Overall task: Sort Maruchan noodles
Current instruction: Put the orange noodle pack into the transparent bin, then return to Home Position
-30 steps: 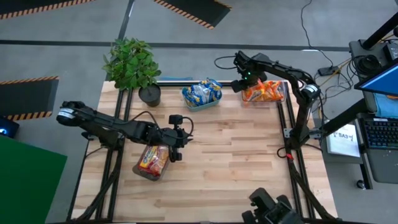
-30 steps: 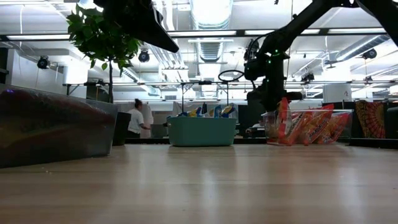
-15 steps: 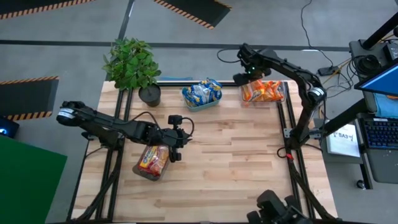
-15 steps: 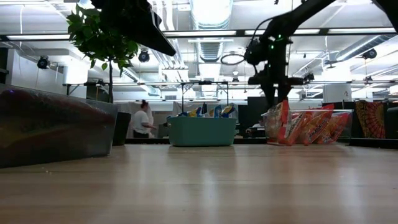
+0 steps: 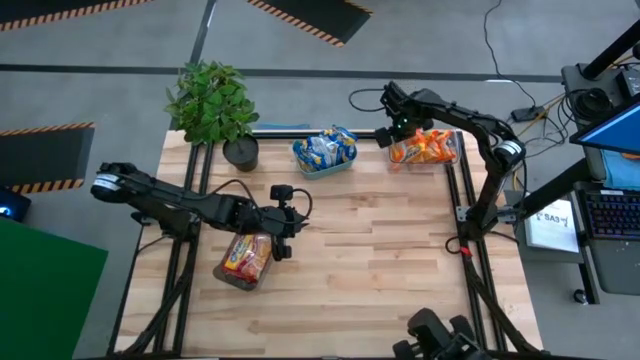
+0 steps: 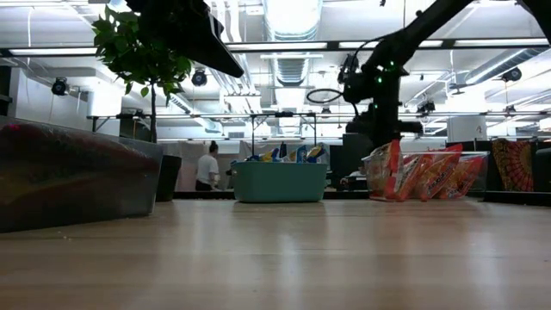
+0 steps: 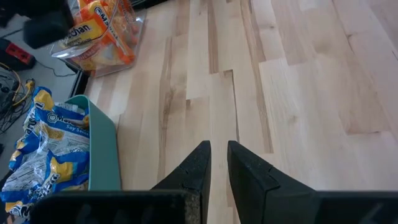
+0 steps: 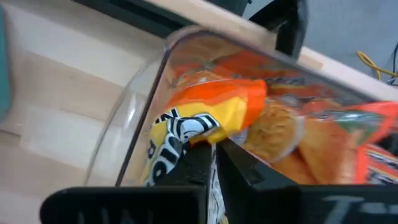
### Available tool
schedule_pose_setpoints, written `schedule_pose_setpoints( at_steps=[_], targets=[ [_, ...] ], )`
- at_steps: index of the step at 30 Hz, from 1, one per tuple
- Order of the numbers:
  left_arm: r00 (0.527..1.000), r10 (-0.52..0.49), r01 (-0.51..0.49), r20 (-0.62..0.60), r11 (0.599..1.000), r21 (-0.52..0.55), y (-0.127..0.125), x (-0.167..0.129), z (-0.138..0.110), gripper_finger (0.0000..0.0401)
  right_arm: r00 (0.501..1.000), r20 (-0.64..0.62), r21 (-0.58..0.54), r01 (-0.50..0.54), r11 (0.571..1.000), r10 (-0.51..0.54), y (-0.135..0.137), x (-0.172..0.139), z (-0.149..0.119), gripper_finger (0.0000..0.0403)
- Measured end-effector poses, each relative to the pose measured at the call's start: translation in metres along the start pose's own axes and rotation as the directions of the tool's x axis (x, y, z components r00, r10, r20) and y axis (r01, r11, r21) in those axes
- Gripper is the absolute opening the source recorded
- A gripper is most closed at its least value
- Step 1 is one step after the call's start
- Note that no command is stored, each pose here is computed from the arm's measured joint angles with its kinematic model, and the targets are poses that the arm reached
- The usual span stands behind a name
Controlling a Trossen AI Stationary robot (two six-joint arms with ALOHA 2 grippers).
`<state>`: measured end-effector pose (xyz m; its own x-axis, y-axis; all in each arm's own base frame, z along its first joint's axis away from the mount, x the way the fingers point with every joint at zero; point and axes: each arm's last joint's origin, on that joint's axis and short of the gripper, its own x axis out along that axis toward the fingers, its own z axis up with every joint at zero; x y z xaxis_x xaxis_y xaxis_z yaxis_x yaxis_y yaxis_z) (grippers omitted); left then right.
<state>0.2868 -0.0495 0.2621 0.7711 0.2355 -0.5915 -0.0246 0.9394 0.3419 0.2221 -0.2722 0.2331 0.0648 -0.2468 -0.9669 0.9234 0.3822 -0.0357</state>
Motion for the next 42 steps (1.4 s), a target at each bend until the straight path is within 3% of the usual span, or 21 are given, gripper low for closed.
schedule_pose_setpoints(
  at_steps=[7,12,19,24,27,32,36,38,42],
  targets=[
    [1.0,0.0,0.0,0.0,1.0,0.0,0.0,0.0,0.0,0.0037,1.0,0.005,-0.008,-0.002,1.0,0.002,0.0,0.024,-0.011,0.0013],
    [1.0,0.0,0.0,0.001,1.0,-0.001,0.0,0.0,0.0,0.0037,1.0,0.009,-0.012,-0.003,1.0,0.003,0.002,0.024,-0.012,0.0013],
    [0.998,-0.014,0.016,-0.061,0.999,0.034,-0.003,-0.002,-0.007,0.0037,0.994,0.111,-0.05,-0.019,0.999,0.024,0.001,-0.024,-0.011,0.0013],
    [1.0,-0.026,0.027,-0.014,0.999,0.045,-0.006,-0.014,-0.023,0.0037,0.936,0.322,-0.224,-0.072,0.972,0.144,0.018,-0.067,-0.042,0.0013],
    [0.998,-0.015,0.014,0.064,1.0,0.01,0.001,-0.03,-0.037,0.0037,0.848,0.43,-0.383,-0.141,0.913,0.311,0.033,-0.082,-0.08,0.0013],
    [0.965,0.019,0.002,0.261,0.997,-0.079,0.012,-0.062,-0.065,0.0037,0.592,0.502,-0.637,-0.239,0.732,0.63,0.05,-0.084,-0.162,0.0013],
    [0.908,0.061,0.004,0.415,0.988,-0.153,0.019,-0.082,-0.092,0.0037,0.363,0.483,-0.797,-0.195,0.572,0.797,0.047,-0.072,-0.22,0.0013],
    [0.876,0.081,0.008,0.475,0.983,-0.184,0.021,-0.089,-0.105,0.0037,0.276,0.452,-0.85,-0.153,0.503,0.848,0.041,-0.066,-0.243,0.0013],
    [0.818,0.117,0.025,0.563,0.971,-0.237,0.022,-0.098,-0.127,0.0037,0.174,0.489,-0.85,-0.124,0.512,0.855,0.025,-0.057,-0.268,0.0013]
  ],
)
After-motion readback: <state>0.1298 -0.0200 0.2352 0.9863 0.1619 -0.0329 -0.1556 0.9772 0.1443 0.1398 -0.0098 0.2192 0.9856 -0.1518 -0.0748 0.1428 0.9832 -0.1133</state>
